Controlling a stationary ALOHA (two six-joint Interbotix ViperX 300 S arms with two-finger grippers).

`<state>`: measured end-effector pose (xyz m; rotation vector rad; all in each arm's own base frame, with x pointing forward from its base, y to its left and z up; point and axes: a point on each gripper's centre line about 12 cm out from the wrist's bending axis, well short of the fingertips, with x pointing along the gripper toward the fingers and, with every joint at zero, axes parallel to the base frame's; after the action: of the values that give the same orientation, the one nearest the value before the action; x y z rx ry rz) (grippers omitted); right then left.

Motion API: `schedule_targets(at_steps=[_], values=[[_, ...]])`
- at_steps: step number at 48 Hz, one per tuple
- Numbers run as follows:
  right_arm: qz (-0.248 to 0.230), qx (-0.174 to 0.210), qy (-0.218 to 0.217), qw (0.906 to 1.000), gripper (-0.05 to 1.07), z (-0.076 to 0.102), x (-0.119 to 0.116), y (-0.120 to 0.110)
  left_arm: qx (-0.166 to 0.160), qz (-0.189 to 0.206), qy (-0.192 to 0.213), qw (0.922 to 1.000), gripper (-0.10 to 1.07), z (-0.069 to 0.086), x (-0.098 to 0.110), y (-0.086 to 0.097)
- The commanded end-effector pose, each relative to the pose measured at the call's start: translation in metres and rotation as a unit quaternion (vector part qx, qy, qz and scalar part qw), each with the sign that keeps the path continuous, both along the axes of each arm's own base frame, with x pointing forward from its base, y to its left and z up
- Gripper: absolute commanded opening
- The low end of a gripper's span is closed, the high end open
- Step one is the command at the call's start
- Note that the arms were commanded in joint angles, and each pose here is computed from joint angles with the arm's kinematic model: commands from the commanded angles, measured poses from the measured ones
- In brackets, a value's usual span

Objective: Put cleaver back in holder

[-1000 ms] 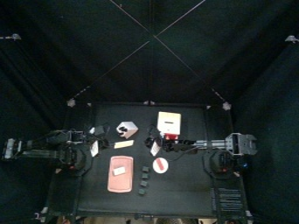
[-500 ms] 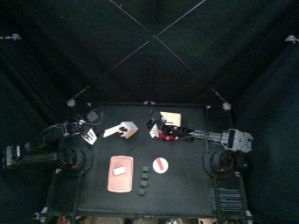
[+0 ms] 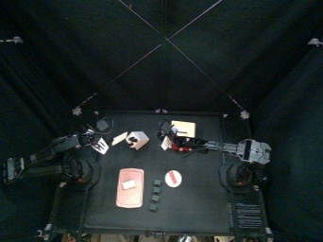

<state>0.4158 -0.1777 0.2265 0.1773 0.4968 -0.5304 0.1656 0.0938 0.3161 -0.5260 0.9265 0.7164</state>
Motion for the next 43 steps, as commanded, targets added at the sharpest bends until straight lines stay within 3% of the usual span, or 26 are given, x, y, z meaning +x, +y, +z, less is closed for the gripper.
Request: schedule_targets(at_steps=[1,21,43], values=[[-0.012,-0.004,-0.014,0.9998,0.59,0.011,-0.001,-0.009,0.0,0.004,-0.002,1.0,0.29,-0.002,0.002,0.004],[-0.021,0.01,-0.016,0.9996,0.59,0.005,0.005,-0.014,0.009,-0.001,-0.019,0.9998,0.29,0.001,0.015,0.01],[-0.044,0.052,-0.03,0.9972,0.59,-0.009,0.027,-0.027,0.005,-0.021,0.024,0.9995,0.29,-0.007,0.019,0.014]])
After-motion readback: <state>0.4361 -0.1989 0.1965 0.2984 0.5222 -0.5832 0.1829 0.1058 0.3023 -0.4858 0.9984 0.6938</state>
